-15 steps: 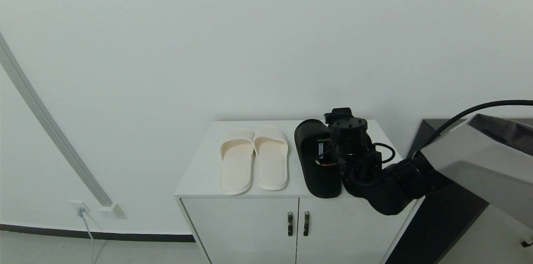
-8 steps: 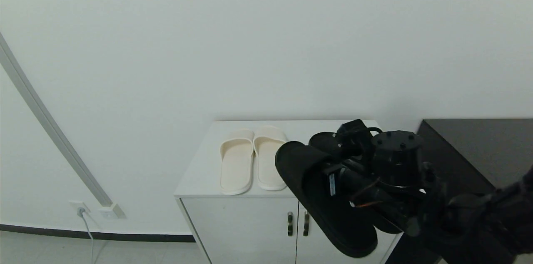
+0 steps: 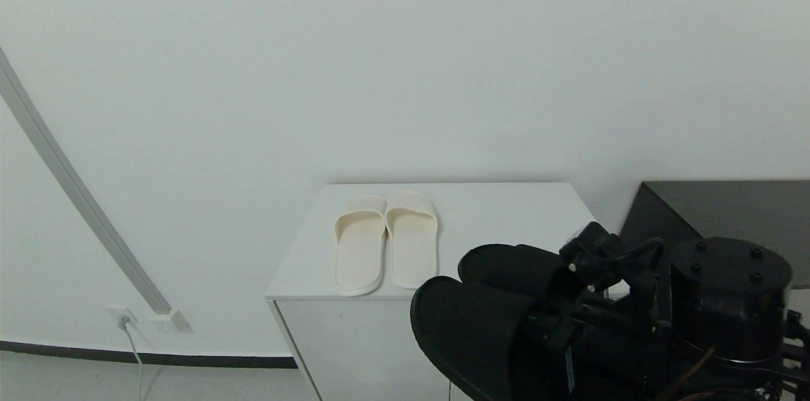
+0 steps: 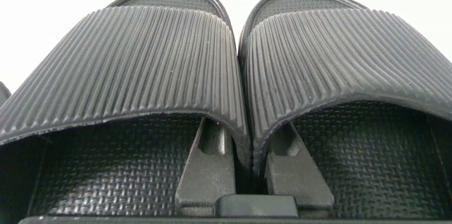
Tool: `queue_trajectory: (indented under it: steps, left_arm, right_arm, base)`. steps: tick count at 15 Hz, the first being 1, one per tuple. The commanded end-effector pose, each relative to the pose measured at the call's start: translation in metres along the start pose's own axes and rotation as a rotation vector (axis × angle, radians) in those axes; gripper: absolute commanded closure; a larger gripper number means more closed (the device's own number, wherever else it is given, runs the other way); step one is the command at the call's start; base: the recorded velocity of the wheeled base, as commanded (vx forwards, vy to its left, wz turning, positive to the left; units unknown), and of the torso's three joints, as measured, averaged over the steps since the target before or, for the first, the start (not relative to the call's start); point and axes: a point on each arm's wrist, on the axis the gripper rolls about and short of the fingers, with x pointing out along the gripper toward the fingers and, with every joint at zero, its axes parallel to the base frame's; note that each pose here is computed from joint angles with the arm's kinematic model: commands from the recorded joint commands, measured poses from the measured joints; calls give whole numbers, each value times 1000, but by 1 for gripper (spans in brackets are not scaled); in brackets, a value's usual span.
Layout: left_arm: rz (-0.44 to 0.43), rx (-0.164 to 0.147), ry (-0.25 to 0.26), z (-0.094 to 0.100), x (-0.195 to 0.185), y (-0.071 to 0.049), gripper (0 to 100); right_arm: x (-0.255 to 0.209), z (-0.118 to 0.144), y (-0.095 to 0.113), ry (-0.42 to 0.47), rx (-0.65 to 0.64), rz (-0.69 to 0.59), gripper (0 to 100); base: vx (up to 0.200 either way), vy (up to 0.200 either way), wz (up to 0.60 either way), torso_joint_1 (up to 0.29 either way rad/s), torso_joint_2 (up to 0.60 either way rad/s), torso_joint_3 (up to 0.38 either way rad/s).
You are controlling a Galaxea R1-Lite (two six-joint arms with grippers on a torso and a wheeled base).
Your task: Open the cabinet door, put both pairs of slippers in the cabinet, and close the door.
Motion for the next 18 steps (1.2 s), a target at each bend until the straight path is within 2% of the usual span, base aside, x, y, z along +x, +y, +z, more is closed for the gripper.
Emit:
queue_trajectory:
  steps: [1, 7, 18]
  left_arm:
    - [0, 0, 1, 0, 0, 0, 100]
    - [-2, 0, 1, 0, 0, 0, 100]
    - [0, -2, 1, 0, 0, 0, 100]
  right_arm:
    - [-4, 2, 0, -11, 0, 3, 100]
    - [-4, -1, 0, -2, 0, 2, 100]
    - [-5, -7, -2, 19, 3, -5, 100]
  base:
    - [0, 0, 0, 0, 0, 0]
    - [-200, 0, 0, 2, -2, 3]
    - [0, 0, 0, 0, 0, 0]
